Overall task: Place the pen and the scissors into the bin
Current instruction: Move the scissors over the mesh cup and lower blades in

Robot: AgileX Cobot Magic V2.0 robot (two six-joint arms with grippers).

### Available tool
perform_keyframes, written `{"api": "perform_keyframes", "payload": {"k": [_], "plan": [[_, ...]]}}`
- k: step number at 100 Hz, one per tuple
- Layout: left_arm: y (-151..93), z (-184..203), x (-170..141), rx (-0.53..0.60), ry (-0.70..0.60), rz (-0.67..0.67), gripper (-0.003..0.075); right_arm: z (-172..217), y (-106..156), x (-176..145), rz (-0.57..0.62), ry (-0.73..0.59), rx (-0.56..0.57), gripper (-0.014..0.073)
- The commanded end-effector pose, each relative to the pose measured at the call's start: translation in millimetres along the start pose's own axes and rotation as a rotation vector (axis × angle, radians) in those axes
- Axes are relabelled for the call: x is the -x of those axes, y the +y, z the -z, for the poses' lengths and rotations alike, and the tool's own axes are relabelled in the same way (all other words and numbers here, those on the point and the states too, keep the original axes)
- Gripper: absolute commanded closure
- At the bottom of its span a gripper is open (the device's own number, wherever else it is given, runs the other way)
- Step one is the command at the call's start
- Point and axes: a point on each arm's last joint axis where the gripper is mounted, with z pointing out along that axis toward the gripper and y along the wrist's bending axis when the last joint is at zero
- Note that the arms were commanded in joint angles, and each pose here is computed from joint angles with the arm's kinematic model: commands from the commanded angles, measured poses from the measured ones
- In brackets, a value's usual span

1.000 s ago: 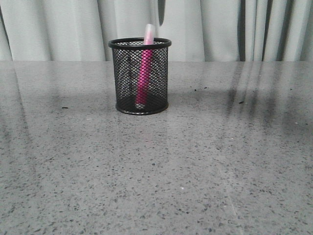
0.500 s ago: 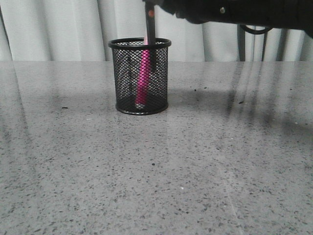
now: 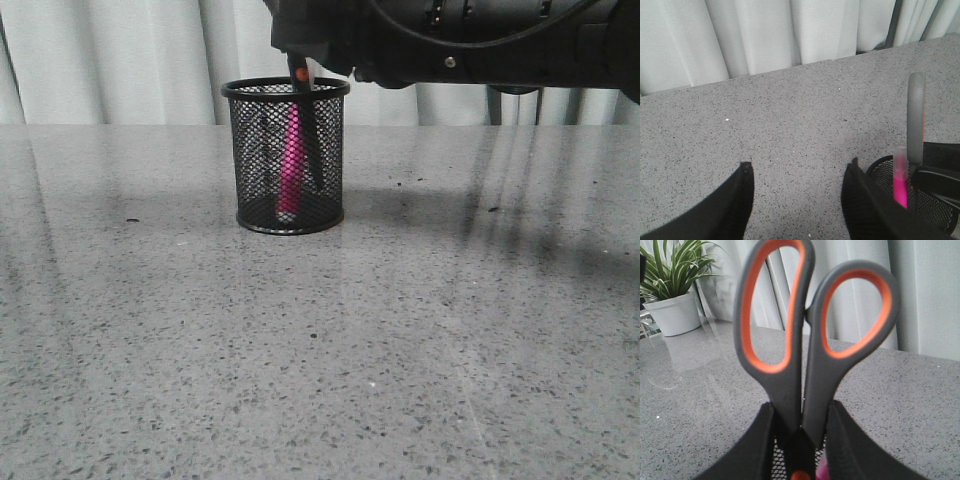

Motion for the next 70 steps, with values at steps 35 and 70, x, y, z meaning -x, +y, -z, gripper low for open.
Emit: {"api": "perform_keyframes", "payload": {"k": [35,70], "plan": [[0.7,15.3,18.2,-0.007,-0.130,0.011,0.0354,0.6,9.0,16.5,0.066,-0.067,0.079,0.0667],[0.7,15.3,18.2,-0.007,-0.130,0.011,0.0354,0.6,9.1,16.5,0.068,-0.066,0.081,0.0641]]}}
